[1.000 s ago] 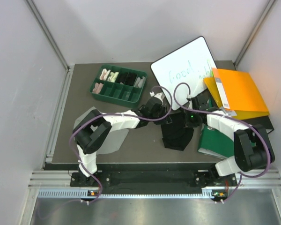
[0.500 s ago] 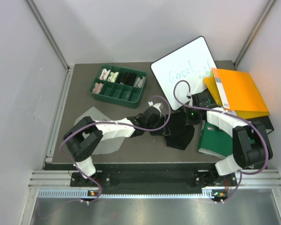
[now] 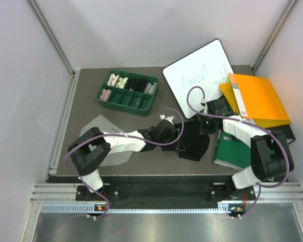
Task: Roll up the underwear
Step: Fold the underwear at the center of the board.
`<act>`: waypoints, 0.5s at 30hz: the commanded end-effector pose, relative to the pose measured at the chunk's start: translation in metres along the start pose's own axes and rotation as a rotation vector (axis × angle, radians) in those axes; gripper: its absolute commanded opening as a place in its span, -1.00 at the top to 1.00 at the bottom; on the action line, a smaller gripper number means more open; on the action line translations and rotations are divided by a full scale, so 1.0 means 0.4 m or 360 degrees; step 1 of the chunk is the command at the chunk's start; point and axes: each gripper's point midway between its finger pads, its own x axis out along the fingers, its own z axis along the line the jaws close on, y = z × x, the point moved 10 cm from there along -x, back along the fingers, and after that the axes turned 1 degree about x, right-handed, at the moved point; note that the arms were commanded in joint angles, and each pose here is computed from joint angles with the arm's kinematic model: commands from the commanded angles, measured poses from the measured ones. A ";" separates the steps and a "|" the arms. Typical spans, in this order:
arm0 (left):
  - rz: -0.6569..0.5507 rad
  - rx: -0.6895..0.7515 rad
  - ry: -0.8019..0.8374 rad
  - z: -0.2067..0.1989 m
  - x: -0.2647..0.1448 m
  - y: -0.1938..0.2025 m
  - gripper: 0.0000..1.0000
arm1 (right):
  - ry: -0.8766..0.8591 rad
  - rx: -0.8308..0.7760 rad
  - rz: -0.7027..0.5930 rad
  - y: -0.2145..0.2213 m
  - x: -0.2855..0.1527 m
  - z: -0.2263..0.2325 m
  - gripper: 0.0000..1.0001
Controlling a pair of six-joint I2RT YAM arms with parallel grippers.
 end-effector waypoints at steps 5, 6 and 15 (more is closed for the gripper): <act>-0.0027 -0.0016 0.0023 -0.026 -0.001 0.014 -0.07 | -0.0049 -0.0018 -0.0084 -0.034 -0.008 0.005 1.00; -0.0024 -0.0015 0.0010 -0.023 0.005 0.016 -0.04 | -0.0049 -0.0016 -0.0084 -0.034 -0.008 0.005 1.00; -0.0003 0.0015 -0.0087 -0.025 0.022 0.034 0.12 | -0.0073 -0.0015 -0.0100 -0.039 -0.012 0.010 1.00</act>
